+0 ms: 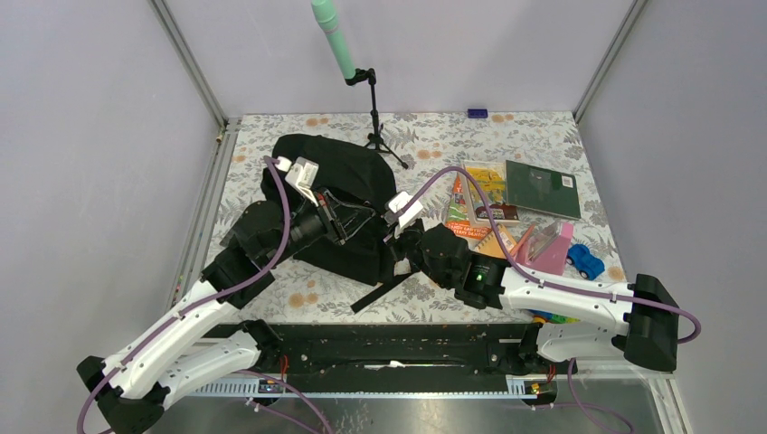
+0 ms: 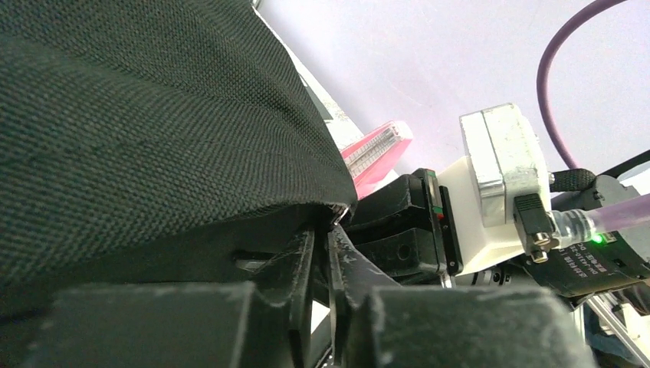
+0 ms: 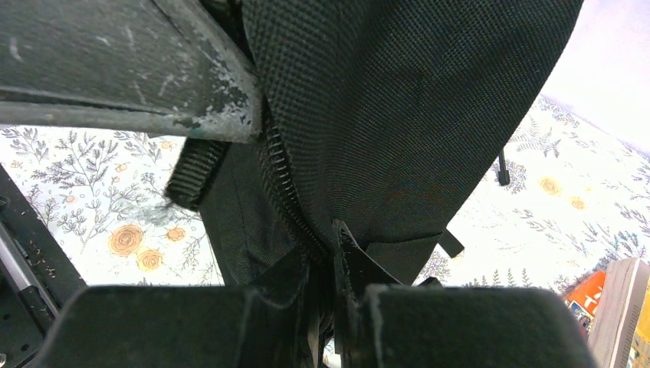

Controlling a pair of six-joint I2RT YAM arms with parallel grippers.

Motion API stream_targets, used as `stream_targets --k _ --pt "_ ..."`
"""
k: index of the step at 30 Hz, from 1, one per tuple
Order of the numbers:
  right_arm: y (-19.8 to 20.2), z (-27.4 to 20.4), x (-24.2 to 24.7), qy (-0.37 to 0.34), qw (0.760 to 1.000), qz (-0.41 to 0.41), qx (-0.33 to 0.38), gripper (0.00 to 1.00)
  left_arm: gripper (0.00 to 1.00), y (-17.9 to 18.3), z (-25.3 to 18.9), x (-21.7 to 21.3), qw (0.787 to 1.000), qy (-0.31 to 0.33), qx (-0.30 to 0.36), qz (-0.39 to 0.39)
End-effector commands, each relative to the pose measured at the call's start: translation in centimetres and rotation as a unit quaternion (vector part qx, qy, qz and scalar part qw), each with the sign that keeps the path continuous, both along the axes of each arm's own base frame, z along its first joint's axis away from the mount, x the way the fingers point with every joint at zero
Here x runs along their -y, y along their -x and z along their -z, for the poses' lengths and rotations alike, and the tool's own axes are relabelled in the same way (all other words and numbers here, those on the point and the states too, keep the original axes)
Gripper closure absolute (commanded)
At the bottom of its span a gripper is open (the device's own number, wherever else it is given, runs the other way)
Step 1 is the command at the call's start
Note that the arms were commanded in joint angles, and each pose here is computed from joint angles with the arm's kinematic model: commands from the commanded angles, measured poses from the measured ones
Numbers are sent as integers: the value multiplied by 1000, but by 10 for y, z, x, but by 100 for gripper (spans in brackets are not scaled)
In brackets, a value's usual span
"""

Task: Pack the student bag
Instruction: Unzip the student bag at the center of the board.

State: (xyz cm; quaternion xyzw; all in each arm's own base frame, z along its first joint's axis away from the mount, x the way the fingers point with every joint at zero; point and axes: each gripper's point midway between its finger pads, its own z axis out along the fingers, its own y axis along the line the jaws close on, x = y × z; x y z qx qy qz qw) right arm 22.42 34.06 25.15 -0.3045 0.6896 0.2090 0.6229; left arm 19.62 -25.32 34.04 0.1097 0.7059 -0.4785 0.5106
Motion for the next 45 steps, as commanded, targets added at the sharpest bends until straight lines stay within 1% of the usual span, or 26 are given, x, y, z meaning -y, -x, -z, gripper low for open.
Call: stream_targets --k 1,2,5,7,8,11,15,18,21,24,28,32,35,37,39,40,41,42,43,45 --pt "-7 -30 -2 -36 999 18 14 100 97 -1 -15 1 999 9 34 1" --pt "-9 -31 0 -36 999 26 13 100 100 -3 -16 -3 999 5 36 -11" --pt "-16 -31 10 -40 997 63 11 100 100 -13 -13 -21 997 -8 29 -64" --pt "-20 -32 18 -39 995 85 14 100 100 -24 -6 -35 993 -36 3 -112" --pt "-21 -32 20 -36 995 90 16 100 100 -28 -4 -41 991 -52 -8 -125" --pt "-23 -34 25 -31 994 98 24 100 100 -37 -6 -57 986 -70 -24 -151" --pt "-24 -34 30 -21 994 107 28 100 100 -44 -24 -79 983 -54 -8 -176" --pt "-24 -31 33 -17 993 112 26 100 100 -38 -43 -83 986 -43 16 -160" --pt "-24 -28 35 -11 993 116 24 100 100 -36 -53 -90 983 -58 38 -167" --pt "-24 -26 38 -11 992 121 22 100 100 -44 -48 -116 968 -99 37 -229" --pt "-24 -29 43 -15 992 127 21 100 100 -50 -38 -150 941 -149 26 -303" --pt "-23 -32 46 -18 991 129 23 100 100 -52 -32 -170 922 -172 18 -347" --pt "-23 -32 49 -12 991 134 21 100 100 -52 -34 -179 913 -170 18 -371" --pt "-23 -32 50 -9 991 133 21 100 100 -51 -37 -179 914 -164 28 -369" --pt "-22 -34 51 -4 991 130 20 100 100 -49 -45 -164 930 -153 58 -329" --pt "-21 -37 51 -1 992 126 21 94 100 -44 -48 -149 944 -149 76 -286" --pt "-20 -39 52 4 992 121 23 90 100 -40 -50 -138 952 -147 93 -252" --pt "-18 -46 53 5 993 115 26 77 100 -35 -52 -130 957 -147 108 -226" --pt "-15 -51 54 12 994 107 28 67 100 -31 -51 -124 960 -149 120 -206" --pt "-11 -68 58 13 995 93 34 42 100 -25 -50 -116 962 -157 142 -172"
